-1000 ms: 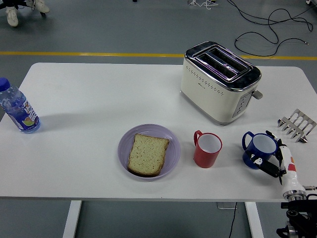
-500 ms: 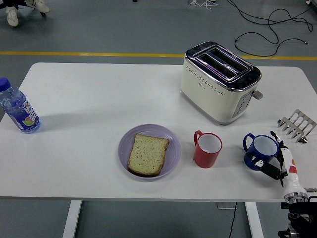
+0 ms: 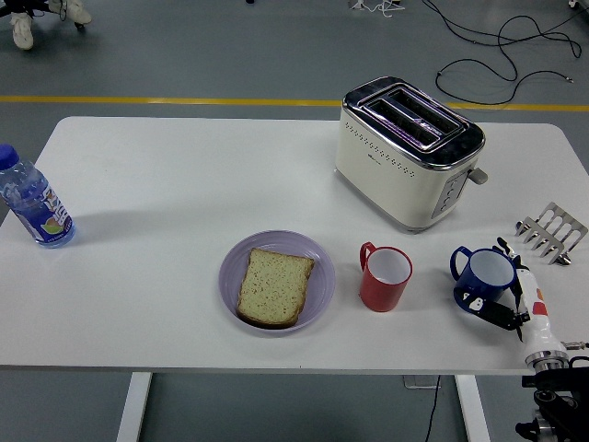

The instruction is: Pick up the cup,pour liquid into bread,place the cup on the desk

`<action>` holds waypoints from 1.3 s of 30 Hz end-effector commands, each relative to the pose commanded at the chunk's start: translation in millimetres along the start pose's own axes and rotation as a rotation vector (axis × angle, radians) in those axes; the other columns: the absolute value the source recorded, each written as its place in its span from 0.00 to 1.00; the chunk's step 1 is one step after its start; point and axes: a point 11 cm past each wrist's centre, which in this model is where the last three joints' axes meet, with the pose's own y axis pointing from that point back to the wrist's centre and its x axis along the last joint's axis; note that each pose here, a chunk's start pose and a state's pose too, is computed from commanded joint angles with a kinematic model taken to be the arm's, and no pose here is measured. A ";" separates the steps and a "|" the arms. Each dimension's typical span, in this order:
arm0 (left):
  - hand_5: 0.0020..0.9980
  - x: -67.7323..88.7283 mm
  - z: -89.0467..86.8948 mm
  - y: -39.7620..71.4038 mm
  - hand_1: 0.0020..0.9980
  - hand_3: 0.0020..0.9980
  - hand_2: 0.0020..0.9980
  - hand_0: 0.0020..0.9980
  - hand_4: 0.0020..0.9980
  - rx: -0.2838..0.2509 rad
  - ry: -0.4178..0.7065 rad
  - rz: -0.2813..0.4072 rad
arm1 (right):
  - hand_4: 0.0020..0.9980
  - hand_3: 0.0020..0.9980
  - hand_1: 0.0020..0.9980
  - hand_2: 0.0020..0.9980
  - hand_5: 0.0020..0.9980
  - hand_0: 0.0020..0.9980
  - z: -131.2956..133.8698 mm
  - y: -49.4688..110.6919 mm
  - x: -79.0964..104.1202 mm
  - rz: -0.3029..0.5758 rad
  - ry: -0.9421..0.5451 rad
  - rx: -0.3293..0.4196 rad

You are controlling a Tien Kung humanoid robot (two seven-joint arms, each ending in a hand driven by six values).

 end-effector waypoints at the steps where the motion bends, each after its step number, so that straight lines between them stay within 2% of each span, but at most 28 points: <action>1: 0.93 0.3 0.7 0.1 0.70 0.62 0.72 0.66 0.36 -0.001 0.002 0.000 | 0.94 1.00 0.82 0.96 0.00 0.87 -4.3 -0.7 -0.9 -0.004 -0.003 0.010; 10: 0.93 0.8 2.8 0.3 0.70 0.62 0.72 0.66 0.36 -0.005 0.005 0.001 | 0.94 1.00 0.83 0.98 0.00 0.88 -27.0 -7.5 -1.0 -0.010 -0.037 0.055; 18: 0.93 -0.7 1.1 0.1 0.70 0.62 0.72 0.66 0.36 -0.003 0.007 -0.001 | 0.93 1.00 0.85 0.99 0.00 0.90 -37.8 -6.6 6.7 0.003 -0.039 0.079; 24: 0.93 -0.9 -1.7 -0.2 0.70 0.62 0.72 0.66 0.36 0.002 0.006 -0.002 | 0.94 1.00 0.85 0.99 0.00 0.90 -56.7 -2.3 13.0 0.019 -0.044 0.131; 30: 0.93 -0.4 -5.4 -0.5 0.70 0.62 0.72 0.66 0.36 0.008 -0.002 -0.001 | 0.96 1.00 0.85 0.99 0.00 0.91 -71.8 -1.7 27.5 0.062 -0.047 0.171; 39: 0.93 2.1 -2.1 -0.2 0.70 0.62 0.72 0.66 0.36 0.003 -0.009 0.006 | 0.96 1.00 0.85 0.98 0.02 0.91 -110.6 2.0 66.6 0.192 -0.159 0.262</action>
